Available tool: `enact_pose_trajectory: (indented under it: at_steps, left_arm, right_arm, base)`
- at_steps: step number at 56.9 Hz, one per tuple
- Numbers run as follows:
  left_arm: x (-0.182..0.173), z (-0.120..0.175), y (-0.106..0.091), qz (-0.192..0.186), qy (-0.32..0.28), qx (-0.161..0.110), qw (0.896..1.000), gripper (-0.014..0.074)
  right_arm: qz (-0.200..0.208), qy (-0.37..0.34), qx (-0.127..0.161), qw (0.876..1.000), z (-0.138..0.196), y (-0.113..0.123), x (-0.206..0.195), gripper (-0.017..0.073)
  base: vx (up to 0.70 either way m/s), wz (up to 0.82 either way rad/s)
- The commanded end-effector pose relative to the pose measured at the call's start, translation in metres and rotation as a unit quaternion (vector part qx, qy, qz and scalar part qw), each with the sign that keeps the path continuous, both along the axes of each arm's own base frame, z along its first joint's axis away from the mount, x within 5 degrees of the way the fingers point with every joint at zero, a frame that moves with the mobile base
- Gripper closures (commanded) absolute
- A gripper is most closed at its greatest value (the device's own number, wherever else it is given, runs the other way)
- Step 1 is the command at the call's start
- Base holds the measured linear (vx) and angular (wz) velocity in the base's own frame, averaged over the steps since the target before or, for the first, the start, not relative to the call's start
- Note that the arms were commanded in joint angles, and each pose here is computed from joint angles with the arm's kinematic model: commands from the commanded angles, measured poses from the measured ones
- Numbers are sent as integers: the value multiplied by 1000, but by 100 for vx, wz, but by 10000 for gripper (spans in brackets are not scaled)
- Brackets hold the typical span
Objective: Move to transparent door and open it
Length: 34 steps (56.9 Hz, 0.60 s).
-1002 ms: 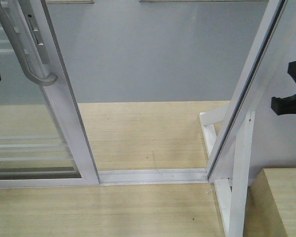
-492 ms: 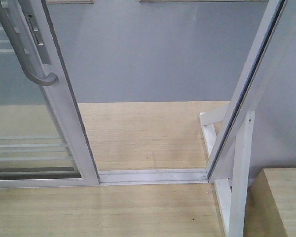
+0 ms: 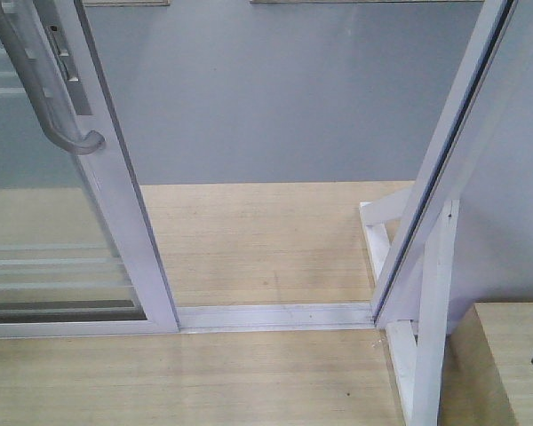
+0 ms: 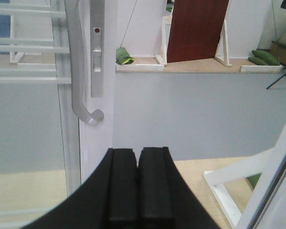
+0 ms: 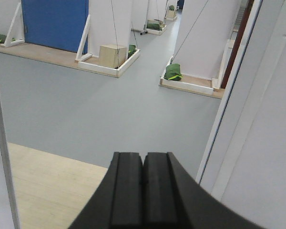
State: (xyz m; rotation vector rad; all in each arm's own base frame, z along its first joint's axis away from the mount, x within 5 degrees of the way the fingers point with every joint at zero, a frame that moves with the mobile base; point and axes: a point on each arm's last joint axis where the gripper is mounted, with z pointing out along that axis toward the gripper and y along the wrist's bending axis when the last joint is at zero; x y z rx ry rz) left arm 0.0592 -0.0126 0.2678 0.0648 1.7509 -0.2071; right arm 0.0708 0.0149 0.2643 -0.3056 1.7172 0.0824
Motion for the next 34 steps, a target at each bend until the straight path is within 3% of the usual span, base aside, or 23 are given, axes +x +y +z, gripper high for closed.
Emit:
enact_pose_trajectory:
  at_steps: [1,13,34]
  left_arm:
    - [0,9,-1,-3,-15,-13,1000,597]
    - [-1,3,-2,-8,16,-8,1000,597]
    - [-4,4,-1,-8,7,-6,1000,597]
  right_arm:
    - [8,-30,9,999,13,1,0,561]
    - [7,-27,8,1000,12,1,0,561]
    - [7,-27,8,1000,12,1,0,561]
  base:
    - [0,0]
    - [0,0]
    - [0,0]
